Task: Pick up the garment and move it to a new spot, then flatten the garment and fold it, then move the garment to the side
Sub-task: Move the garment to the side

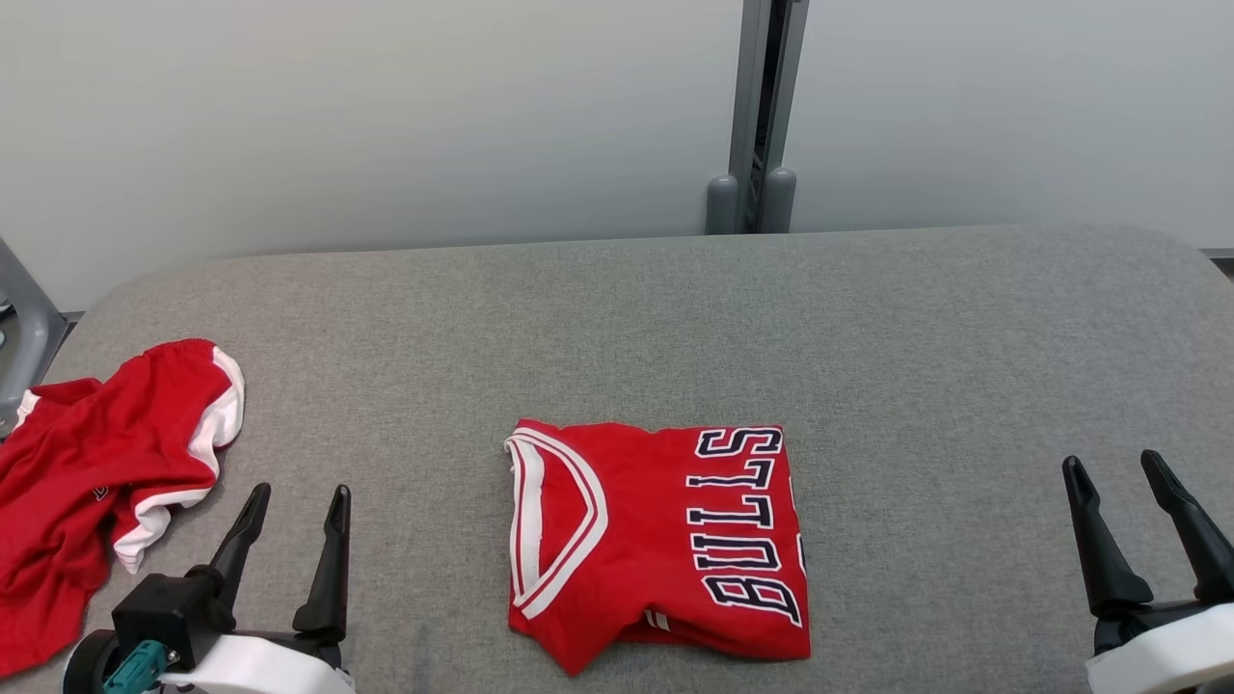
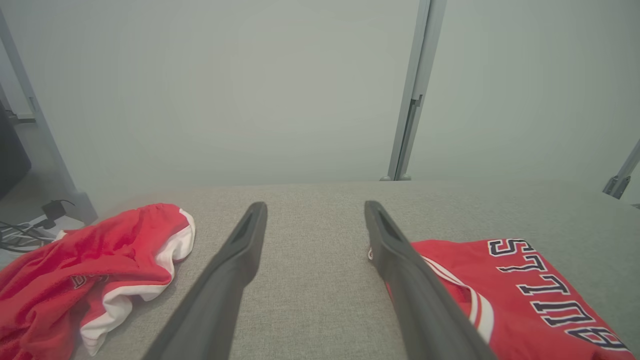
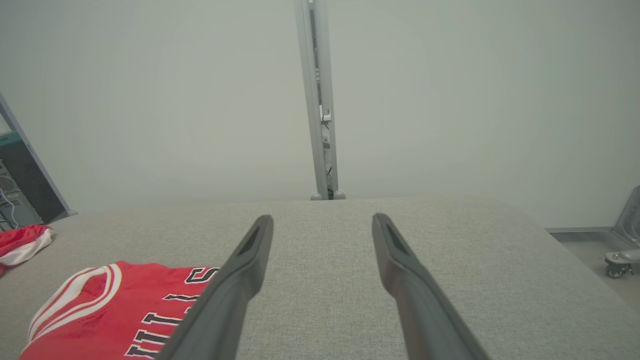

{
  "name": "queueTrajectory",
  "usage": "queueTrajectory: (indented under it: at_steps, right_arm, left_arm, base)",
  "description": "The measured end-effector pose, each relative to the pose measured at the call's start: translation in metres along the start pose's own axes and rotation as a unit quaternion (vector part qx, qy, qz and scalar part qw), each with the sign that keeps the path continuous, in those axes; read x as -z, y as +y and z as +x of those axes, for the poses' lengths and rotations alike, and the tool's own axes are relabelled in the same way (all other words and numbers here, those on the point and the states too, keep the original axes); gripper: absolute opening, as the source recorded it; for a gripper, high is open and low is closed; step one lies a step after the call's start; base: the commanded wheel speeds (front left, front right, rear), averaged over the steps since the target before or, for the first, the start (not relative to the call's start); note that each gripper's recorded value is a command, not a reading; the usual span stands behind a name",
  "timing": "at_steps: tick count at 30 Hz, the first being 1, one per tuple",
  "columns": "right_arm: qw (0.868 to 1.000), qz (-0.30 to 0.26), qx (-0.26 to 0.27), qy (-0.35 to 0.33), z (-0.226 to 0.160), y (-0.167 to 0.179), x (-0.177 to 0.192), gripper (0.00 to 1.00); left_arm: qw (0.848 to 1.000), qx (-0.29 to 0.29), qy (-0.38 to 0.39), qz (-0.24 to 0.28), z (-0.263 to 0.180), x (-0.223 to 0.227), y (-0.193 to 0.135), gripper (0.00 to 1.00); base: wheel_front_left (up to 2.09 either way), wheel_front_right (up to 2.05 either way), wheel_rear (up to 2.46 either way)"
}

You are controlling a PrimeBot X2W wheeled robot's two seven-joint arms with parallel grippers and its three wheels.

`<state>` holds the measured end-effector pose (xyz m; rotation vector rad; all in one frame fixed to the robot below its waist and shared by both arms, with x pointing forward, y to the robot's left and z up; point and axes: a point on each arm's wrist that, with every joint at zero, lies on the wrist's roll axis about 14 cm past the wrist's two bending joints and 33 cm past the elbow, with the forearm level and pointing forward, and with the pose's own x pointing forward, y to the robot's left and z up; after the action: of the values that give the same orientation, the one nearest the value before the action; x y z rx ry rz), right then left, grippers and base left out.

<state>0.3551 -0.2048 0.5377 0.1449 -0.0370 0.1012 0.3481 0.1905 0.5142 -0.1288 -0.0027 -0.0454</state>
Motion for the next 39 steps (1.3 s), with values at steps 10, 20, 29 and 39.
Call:
queueTrajectory:
  at_steps: [10, 20, 29, 39]
  right_arm:
    - [1.0, 0.001, -0.001, 0.001, 0.001, 0.002, 0.001, 1.0]
    - [1.0, 0.001, -0.003, 0.005, 0.003, 0.002, 0.003, 1.0]
    - [1.0, -0.003, -0.015, 0.02, 0.015, 0.006, 0.008, 1.0]
    - [0.987, 0.02, -0.096, 0.127, 0.053, 0.055, 0.075, 1.0]
  left_arm:
    - [1.0, -0.001, 0.0, 0.001, -0.001, -0.001, 0.002, 1.0]
    - [1.0, -0.005, -0.001, 0.003, 0.0, -0.002, 0.004, 1.0]
    - [1.0, -0.003, -0.003, 0.003, 0.007, -0.003, 0.003, 1.0]
    - [1.0, 0.006, -0.008, 0.0, 0.039, 0.0, 0.0, 1.0]
  base:
    - [0.0, 0.0, 0.0]
    - [0.0, 0.0, 0.0]
    - [0.0, 0.0, 0.0]
    - [0.0, 0.0, 0.0]
